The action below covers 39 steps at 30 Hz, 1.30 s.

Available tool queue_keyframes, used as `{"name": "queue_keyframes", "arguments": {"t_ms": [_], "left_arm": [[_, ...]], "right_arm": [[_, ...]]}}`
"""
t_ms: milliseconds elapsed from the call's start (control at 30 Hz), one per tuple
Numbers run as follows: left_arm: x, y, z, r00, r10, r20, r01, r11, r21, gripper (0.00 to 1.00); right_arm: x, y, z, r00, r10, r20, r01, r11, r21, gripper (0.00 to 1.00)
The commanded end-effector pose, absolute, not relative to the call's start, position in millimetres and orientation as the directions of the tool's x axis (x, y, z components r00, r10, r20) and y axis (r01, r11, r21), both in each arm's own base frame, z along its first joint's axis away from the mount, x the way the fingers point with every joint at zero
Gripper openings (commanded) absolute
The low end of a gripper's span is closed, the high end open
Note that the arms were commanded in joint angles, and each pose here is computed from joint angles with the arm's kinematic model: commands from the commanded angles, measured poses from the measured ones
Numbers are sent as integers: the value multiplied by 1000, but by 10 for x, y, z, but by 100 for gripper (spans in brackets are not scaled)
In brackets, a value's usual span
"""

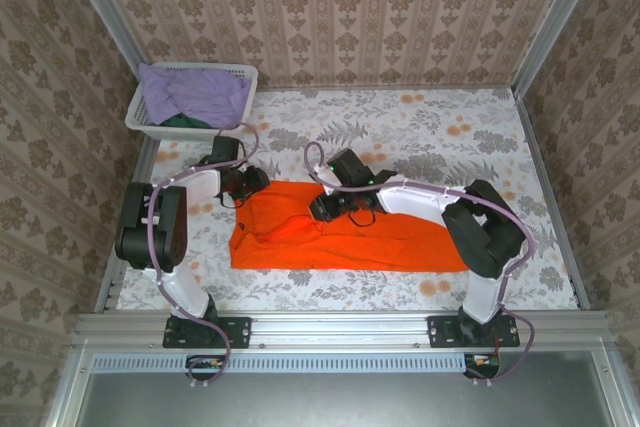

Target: Fold and stack the t-shirts

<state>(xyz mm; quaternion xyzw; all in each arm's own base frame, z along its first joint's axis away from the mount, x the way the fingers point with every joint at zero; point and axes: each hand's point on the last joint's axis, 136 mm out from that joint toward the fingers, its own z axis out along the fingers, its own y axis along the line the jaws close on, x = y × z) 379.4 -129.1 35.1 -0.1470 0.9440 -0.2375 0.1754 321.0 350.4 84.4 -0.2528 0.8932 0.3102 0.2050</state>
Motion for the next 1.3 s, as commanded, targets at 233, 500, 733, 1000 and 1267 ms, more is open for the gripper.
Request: {"name": "queue_keyframes", "arguments": {"t_ms": [233,500,733,1000,1267], "left_arm": [[3845,-1264,348,-892,-376,-249,-217,842,-494,33],[3844,-1258,336,-893,-377,-246,-220,842,-492,33],[3841,-1260,337,-893,-375,-247,-219,843,-491,33],[3839,-1250,345,-891,-380,-248,-222,843,-490,33],[3840,-1248,343,-892,-378,-249,-222,844,-489,33]], "right_arm": [[3407,3931,587,-852,-316,-418,-504,712,489,13],[3289,3932,398,-855,-361,-373,-510,717,475,9],[3057,3809,337,-848,-394,-354,-526,706,474,9],[2886,3643,296,-847,-418,-329,-530,711,462,8],[2879,3514,422,-845,-404,-350,-530,722,445,11]]}}
